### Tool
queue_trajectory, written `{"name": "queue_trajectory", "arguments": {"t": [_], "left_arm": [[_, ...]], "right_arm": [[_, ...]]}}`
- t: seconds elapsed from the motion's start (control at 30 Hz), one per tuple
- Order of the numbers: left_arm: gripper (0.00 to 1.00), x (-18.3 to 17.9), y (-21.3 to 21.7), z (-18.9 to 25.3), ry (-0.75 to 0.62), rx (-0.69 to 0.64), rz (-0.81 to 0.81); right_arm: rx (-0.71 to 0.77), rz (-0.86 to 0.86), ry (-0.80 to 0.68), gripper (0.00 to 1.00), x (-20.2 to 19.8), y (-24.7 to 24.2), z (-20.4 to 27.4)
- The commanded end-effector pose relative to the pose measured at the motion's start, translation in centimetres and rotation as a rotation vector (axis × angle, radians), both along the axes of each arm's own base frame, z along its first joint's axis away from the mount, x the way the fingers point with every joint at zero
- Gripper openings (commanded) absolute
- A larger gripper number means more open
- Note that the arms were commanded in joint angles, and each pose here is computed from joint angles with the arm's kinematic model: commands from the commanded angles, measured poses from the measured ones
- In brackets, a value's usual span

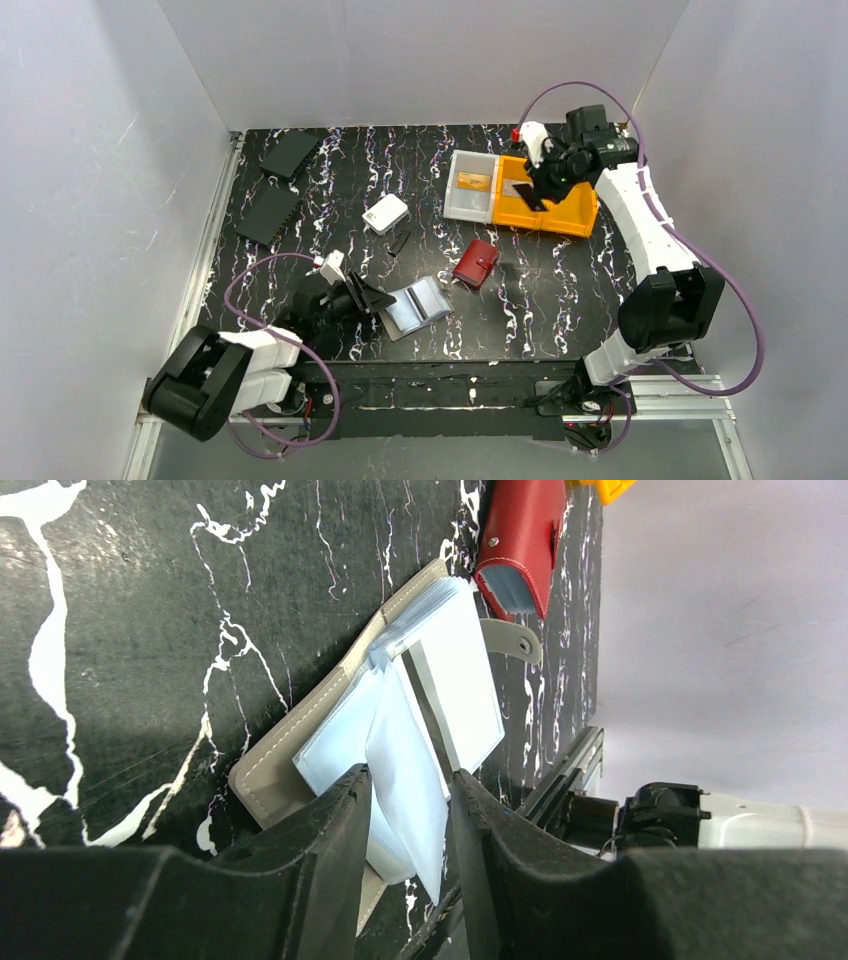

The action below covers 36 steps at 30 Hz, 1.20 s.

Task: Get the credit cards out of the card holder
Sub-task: Place the credit card in the storage box.

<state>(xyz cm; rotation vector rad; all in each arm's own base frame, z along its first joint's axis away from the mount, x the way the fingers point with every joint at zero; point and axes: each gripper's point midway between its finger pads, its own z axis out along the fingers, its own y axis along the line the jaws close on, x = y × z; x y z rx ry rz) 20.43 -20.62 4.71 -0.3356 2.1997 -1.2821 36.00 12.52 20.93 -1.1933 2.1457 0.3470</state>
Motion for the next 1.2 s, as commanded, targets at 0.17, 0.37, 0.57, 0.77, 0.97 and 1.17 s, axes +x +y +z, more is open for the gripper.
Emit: {"name": "queue_trajectory", "arguments": {"t": [0.17,0.37,0.57,0.77,0.97,1.17], "left_arm": [[0.47,-0.3,1.9,0.0,-0.055,0.127,0.026],[0.73,0.0,2.8,0.7,-0.081,0.134,0.085],[0.85,0.1,3.4,1.1,-0.087,0.132,0.126],[0.86,0.0,3.4,1.5,-0.095,0.132,0.122],[0.86,0.1,3.4,1.6,-0.094,0.130,0.125],[0.86,0.0,3.5,1.7,-0.096,0.131,0.125]], "right_arm": [[-0.603,0.011,-0.140,0.01,4.7,-10.3,1.7],[-0.751,0.057,-0.152,0.01,7.6,-12.8,0.5],[-0.779,0.118,-0.128,0.01,9.4,-12.9,-2.0],[-0.802,0.176,-0.107,0.01,10.8,-12.9,-4.5],[-0.819,0.217,-0.061,0.01,11.5,-12.9,-7.2],[-0.864,0.244,-0.039,0.01,12.4,-13.4,-9.3]]}}
